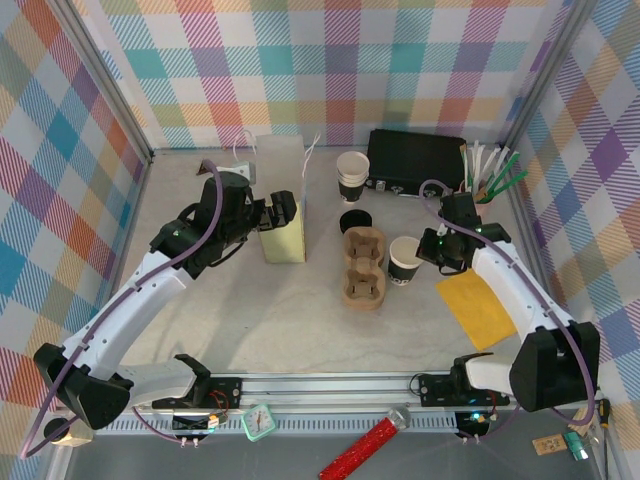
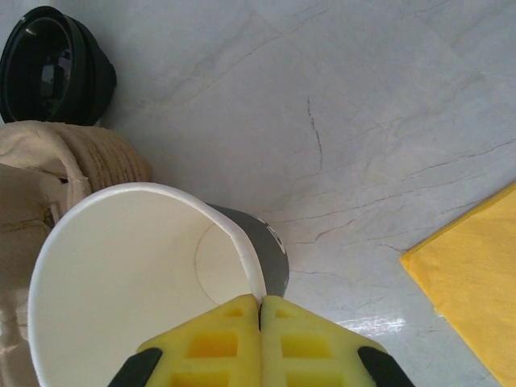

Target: Pack the takeout coffee

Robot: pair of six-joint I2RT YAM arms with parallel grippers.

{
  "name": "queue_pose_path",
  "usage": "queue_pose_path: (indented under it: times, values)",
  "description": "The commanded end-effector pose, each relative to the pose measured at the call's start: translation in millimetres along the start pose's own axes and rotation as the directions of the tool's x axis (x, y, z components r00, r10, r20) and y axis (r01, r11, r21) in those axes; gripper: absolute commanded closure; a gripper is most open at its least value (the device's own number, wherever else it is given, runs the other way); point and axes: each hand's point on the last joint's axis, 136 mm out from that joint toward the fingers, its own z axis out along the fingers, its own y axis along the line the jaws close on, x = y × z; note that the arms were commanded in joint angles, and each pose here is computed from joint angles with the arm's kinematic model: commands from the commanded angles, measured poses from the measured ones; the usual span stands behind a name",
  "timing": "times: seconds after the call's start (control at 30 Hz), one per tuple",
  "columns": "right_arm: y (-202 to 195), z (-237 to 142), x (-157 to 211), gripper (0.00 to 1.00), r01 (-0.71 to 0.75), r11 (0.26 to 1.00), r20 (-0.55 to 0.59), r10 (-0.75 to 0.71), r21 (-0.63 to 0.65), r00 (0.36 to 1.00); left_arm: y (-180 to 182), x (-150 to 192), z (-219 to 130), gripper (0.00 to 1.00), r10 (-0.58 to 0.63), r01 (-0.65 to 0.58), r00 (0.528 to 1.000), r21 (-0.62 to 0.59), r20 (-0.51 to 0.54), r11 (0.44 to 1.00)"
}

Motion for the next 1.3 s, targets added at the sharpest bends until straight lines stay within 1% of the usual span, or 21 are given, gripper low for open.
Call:
queue_pose_path:
  times: [0.0, 0.17, 0.2, 0.23, 0.3, 0.37, 0.47, 0.67, 0.77, 0.87, 1.07, 1.2, 1.27]
  values:
    - [-2, 2, -5, 1.0, 0.037, 0.999, 0.042, -0.038, 0.007, 0.998, -4, -6, -8, 0.0, 0.006, -0.006, 1.0, -0.005, 0.014, 1.0]
    - [-7, 10, 0, 1.0, 0.04, 0.999, 0.021, -0.04, 0.022, 0.999, -4, -5, -10, 0.0, 0.012, -0.012, 1.0, -0.012, 0.014, 1.0]
    - [-7, 11, 0, 0.97, 0.042, 0.999, 0.023, -0.042, 0.022, 0.999, -3, -4, -10, 0.0, 0.012, -0.012, 1.0, -0.013, 0.013, 1.0]
    - [-7, 10, 1, 0.83, 0.042, 0.999, 0.022, -0.043, 0.019, 0.999, -3, -4, -10, 0.0, 0.012, -0.012, 1.0, -0.015, 0.014, 1.0]
    - [-3, 6, 1, 0.77, 0.051, 0.999, 0.023, -0.051, 0.002, 0.998, -2, -4, -12, 0.0, 0.013, -0.012, 1.0, -0.018, 0.015, 1.0]
    - [0, -1, -2, 0.6, 0.057, 0.998, 0.037, -0.057, -0.009, 0.998, -1, -4, -12, 0.0, 0.013, -0.012, 1.0, -0.02, 0.018, 1.0]
    - [7, -14, -10, 0.56, 0.082, 0.997, 0.051, -0.081, -0.017, 0.995, 1, -3, -11, 0.0, 0.012, -0.011, 1.0, -0.028, 0.019, 1.0]
    - [38, -30, -42, 0.54, 0.132, 0.988, 0.067, -0.126, -0.084, 0.99, 10, 0, -11, 0.0, 0.008, -0.006, 1.0, -0.068, 0.024, 0.998]
    - [55, -27, -59, 0.55, 0.15, 0.982, 0.054, -0.145, -0.113, 0.988, 17, 1, -14, 0.0, 0.009, -0.005, 0.999, -0.094, 0.033, 0.996]
    - [73, -17, -75, 0.57, 0.175, 0.975, 0.031, -0.172, -0.137, 0.985, 22, 2, -18, 0.0, 0.012, -0.007, 0.999, -0.113, 0.041, 0.994]
    - [108, 31, -90, 0.61, 0.201, 0.968, -0.094, -0.217, -0.152, 0.972, 31, 3, -29, 0.0, 0.016, -0.008, 0.998, -0.137, 0.056, 0.991]
    - [129, 67, -87, 0.62, 0.205, 0.966, -0.188, -0.233, -0.157, 0.954, 38, 5, -35, 0.0, 0.021, -0.011, 0.998, -0.16, 0.058, 0.987]
    - [137, 85, -84, 0.66, 0.21, 0.965, -0.226, -0.242, -0.158, 0.944, 41, 6, -38, 0.0, 0.023, -0.012, 0.998, -0.172, 0.06, 0.985]
